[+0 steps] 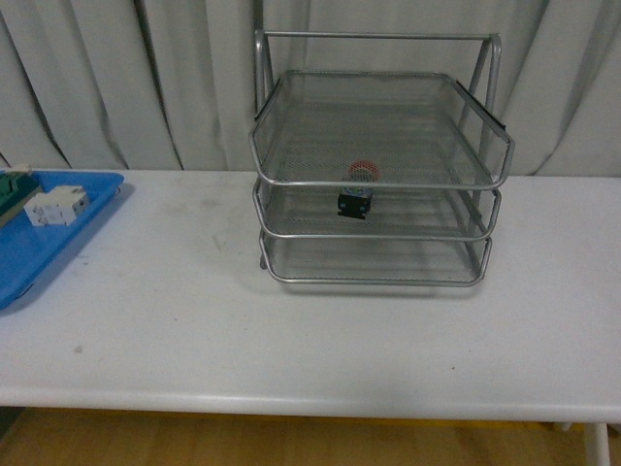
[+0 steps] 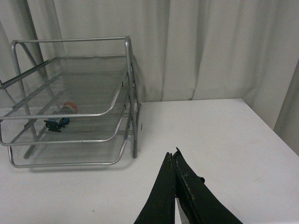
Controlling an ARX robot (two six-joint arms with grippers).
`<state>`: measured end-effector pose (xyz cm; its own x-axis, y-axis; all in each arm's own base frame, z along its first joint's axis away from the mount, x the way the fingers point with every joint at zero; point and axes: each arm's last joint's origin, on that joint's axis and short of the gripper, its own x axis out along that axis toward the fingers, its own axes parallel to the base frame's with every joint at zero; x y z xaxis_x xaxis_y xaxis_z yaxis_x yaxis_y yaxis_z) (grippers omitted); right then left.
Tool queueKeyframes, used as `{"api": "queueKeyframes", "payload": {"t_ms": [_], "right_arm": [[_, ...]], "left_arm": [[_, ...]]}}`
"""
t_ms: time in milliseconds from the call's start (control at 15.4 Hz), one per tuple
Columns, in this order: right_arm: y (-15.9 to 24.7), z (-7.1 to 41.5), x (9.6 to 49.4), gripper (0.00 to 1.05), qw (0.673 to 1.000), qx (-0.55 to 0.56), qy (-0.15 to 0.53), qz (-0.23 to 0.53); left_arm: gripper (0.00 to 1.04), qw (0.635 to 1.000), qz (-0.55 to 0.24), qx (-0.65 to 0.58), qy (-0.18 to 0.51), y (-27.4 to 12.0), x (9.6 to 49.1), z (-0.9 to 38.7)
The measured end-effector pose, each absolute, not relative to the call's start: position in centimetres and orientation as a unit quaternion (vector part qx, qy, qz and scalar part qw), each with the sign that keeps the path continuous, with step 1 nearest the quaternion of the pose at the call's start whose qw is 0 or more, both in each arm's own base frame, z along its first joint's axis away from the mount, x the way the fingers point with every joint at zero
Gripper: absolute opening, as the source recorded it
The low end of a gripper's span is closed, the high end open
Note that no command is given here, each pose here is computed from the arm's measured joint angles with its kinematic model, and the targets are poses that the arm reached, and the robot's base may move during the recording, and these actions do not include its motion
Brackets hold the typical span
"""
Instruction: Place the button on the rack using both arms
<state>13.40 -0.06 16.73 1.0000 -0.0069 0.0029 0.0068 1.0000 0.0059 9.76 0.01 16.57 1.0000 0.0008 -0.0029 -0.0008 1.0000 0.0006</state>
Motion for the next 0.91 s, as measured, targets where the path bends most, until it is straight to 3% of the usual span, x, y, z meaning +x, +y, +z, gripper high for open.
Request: {"api": "queueKeyframes", "payload": {"t_ms": [906], "right_arm": [[-0.1,17.0,10.9,0.02,1.0,0.003,-0.006,-0.003]], "left_arm": [[0.98,1.0,0.0,0.0,0.001,0.0,9.8,16.6]]}}
